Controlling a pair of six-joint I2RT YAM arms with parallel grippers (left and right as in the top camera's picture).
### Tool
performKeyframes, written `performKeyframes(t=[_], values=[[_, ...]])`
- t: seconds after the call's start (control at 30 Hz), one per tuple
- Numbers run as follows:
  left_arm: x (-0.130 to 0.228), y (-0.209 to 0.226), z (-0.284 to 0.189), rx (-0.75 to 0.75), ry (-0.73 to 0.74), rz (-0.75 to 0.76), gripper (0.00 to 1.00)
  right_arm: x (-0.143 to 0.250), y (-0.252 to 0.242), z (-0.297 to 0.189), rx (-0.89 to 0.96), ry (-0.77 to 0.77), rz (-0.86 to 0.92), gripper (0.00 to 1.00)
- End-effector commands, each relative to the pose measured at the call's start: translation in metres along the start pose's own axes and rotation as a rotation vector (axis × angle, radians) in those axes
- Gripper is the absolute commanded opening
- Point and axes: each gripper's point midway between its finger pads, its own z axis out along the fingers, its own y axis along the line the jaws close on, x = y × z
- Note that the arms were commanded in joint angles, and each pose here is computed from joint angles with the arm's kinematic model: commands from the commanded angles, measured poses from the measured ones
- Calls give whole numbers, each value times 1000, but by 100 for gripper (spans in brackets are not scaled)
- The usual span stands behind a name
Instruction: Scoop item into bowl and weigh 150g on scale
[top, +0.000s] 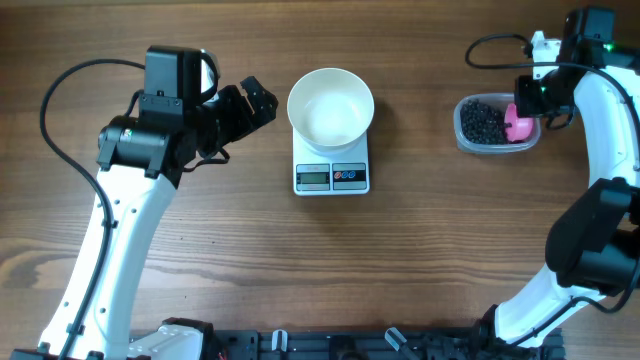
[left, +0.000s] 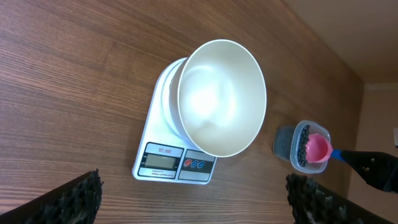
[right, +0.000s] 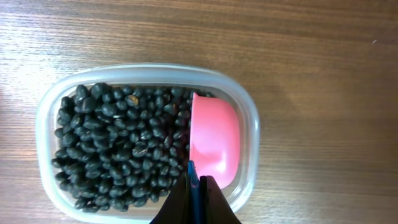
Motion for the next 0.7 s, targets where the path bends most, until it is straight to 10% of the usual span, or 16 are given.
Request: performKeyframes(t=[0.0,0.67], values=[[-3,-4,-4,2,-19,29,100,5,26,2,-155,19,59,4],[-2,-5,-4,4,-16,32,100,0,36,19,-306,-56,140,4]])
